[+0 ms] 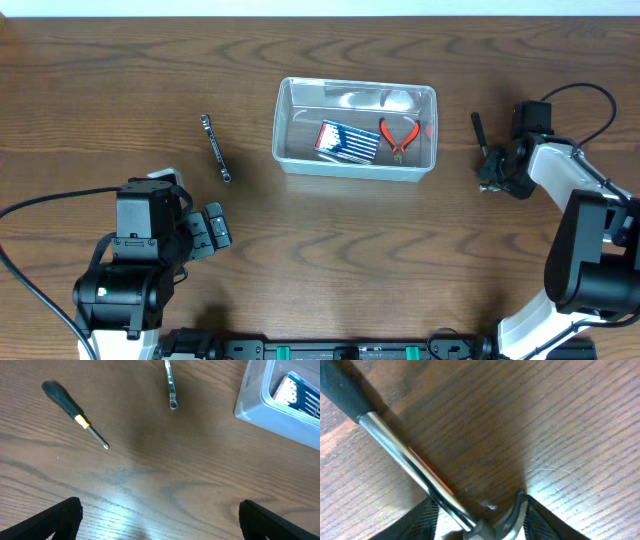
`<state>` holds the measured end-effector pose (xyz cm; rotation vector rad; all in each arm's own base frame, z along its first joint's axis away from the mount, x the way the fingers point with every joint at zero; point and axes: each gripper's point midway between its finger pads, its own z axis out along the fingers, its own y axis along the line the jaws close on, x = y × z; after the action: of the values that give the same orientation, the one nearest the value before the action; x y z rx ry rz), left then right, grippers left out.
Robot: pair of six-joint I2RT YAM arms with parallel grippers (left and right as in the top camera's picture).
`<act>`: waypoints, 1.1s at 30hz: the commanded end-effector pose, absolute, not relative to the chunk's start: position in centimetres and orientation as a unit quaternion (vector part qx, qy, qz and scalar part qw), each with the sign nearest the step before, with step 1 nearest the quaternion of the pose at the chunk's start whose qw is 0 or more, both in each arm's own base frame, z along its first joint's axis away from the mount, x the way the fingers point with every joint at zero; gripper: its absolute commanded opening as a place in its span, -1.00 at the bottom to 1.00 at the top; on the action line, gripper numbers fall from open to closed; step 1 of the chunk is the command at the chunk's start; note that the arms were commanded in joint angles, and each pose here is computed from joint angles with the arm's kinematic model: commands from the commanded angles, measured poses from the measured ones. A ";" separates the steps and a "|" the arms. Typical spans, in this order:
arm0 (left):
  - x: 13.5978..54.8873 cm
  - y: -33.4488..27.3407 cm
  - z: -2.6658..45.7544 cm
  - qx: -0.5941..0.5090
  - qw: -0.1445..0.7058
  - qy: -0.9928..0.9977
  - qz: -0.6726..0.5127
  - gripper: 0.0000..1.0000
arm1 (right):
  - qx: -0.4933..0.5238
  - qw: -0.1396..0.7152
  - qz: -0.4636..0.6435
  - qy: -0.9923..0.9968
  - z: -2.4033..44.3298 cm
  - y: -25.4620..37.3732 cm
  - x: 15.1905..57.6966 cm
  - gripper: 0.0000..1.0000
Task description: Pack container
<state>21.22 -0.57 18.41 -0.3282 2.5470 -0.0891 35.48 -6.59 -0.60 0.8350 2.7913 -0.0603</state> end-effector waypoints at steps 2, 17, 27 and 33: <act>21.4 -0.5 19.2 -0.115 0.293 0.949 -0.028 0.97 | 0.277 0.061 -0.005 0.959 -3.8 -5.6 33.7 0.11; 21.4 -0.5 19.2 -0.115 0.293 0.949 -0.028 0.97 | 0.274 0.064 -0.005 0.960 -3.6 -5.6 34.0 -0.17; 21.4 -0.5 19.2 -0.115 0.293 0.949 -0.028 0.97 | 0.274 0.064 -0.005 0.960 -3.6 -5.6 34.0 -0.27; 21.4 -0.5 19.2 -0.115 0.293 0.949 -0.028 0.97 | 0.274 0.071 -0.004 0.959 -3.1 -5.7 34.2 -0.30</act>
<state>21.22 -0.57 18.41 -0.3282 2.5470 -0.0891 36.00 -6.60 -0.51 0.8107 2.7905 -0.0541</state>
